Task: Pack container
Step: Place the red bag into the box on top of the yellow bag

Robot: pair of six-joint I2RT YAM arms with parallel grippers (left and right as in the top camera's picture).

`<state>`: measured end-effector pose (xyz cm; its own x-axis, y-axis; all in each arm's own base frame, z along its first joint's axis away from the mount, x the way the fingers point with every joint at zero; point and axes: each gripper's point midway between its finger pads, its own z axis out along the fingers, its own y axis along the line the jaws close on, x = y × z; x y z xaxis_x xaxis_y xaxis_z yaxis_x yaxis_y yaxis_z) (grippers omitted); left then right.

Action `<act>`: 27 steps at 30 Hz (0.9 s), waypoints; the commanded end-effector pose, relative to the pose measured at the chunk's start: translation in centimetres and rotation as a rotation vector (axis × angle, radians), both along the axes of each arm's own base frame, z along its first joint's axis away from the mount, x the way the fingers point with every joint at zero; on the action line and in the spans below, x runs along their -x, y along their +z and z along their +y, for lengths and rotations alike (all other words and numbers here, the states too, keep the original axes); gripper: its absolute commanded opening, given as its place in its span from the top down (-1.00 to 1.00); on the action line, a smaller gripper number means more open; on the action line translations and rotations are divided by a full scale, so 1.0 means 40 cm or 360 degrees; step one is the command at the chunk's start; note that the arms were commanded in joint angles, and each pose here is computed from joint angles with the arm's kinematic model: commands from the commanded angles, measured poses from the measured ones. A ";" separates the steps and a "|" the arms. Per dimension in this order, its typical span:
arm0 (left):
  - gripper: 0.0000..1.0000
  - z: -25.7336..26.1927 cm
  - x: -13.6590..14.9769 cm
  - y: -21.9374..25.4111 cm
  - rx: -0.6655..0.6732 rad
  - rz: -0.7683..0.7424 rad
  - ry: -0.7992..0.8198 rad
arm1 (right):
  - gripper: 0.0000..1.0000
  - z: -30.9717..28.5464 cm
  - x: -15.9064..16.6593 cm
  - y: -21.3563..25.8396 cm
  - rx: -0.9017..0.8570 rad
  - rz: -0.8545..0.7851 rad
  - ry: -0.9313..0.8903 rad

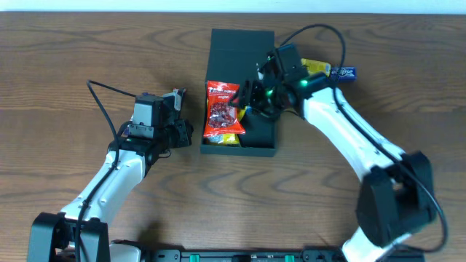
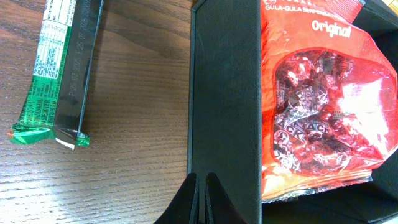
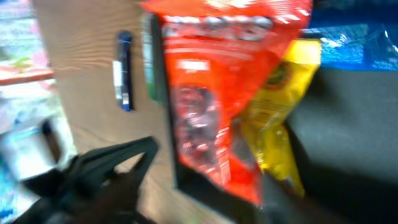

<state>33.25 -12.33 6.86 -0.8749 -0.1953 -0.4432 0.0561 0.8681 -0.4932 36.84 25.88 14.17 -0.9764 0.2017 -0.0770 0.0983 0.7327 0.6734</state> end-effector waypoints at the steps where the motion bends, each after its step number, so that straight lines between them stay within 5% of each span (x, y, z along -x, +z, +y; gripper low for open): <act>1: 0.88 -0.002 -0.001 0.010 0.0017 -0.0017 -0.0005 | 0.78 -0.007 -0.009 0.077 -0.0017 -0.0202 0.0048; 3: 0.88 -0.002 -0.001 0.010 0.0017 -0.0017 -0.0005 | 0.98 0.000 -0.023 0.092 -0.0017 -0.0294 0.0071; 19: 0.87 -0.002 -0.002 0.010 0.0018 -0.0018 -0.0005 | 0.97 0.089 -0.040 -0.193 -0.0030 -0.0020 0.0226; 27: 0.87 -0.003 -0.008 0.015 0.0021 -0.0039 -0.0005 | 0.97 0.097 -0.042 -0.222 -0.0030 -0.0035 0.0275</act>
<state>33.38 -12.47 7.03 -0.8720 -0.1948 -0.4490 0.0640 0.8642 -0.4991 39.03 29.45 6.95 -0.9918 0.0732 -0.1043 -0.0213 0.7118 0.7020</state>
